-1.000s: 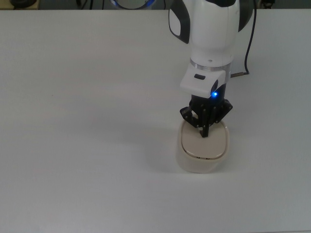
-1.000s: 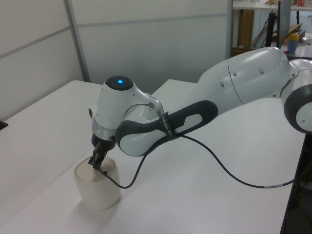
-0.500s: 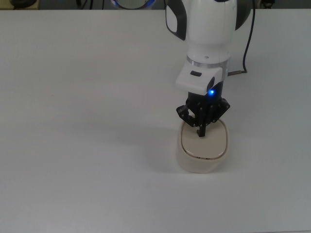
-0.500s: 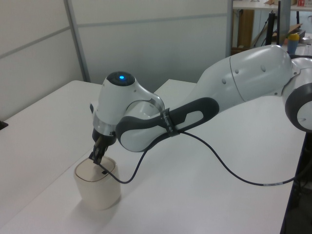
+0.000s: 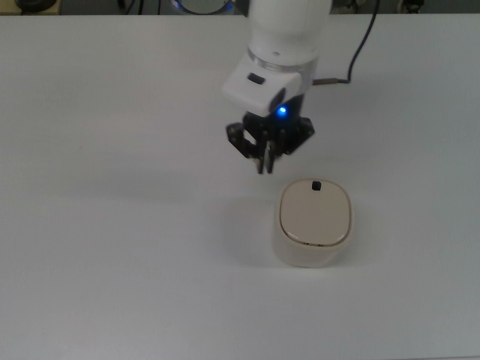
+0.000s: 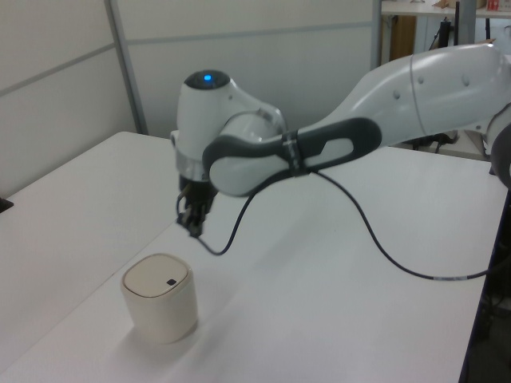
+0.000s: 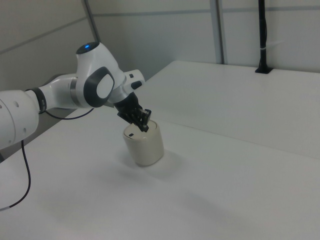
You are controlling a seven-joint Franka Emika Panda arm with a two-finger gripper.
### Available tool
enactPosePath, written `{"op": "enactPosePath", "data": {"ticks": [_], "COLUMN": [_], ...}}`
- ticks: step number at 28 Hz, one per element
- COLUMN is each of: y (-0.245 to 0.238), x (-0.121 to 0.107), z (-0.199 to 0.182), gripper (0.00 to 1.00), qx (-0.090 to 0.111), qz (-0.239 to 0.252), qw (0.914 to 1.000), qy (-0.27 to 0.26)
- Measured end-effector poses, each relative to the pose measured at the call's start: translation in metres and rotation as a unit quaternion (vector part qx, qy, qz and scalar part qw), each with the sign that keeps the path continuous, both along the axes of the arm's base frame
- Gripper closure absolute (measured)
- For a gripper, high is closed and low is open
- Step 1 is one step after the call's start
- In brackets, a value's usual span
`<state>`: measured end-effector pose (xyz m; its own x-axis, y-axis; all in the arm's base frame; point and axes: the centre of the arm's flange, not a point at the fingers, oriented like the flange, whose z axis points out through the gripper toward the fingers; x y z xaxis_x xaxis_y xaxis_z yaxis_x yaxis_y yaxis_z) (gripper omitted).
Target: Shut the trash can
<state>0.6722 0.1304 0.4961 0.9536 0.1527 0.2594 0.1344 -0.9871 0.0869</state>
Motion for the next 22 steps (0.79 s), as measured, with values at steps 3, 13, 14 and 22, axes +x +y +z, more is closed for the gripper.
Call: {"op": "enactPosePath", "data": {"ticks": [3,13,14,22], "y": [-0.02,-0.073,-0.076,-0.098], "x": [-0.009,-0.016,-0.016,-0.022], "z": [0.003,0.004,0.003,-0.004], "gripper": [0.78,0.5,0.47,0.12], "qx": [-0.011,-0.027,-0.027,-0.036], "qz": [-0.019,-0.066,-0.068,-0.054], "qw": [0.999,0.9939,0.9937,0.9902], "qy": [0.039,0.085,0.085,0.124]}}
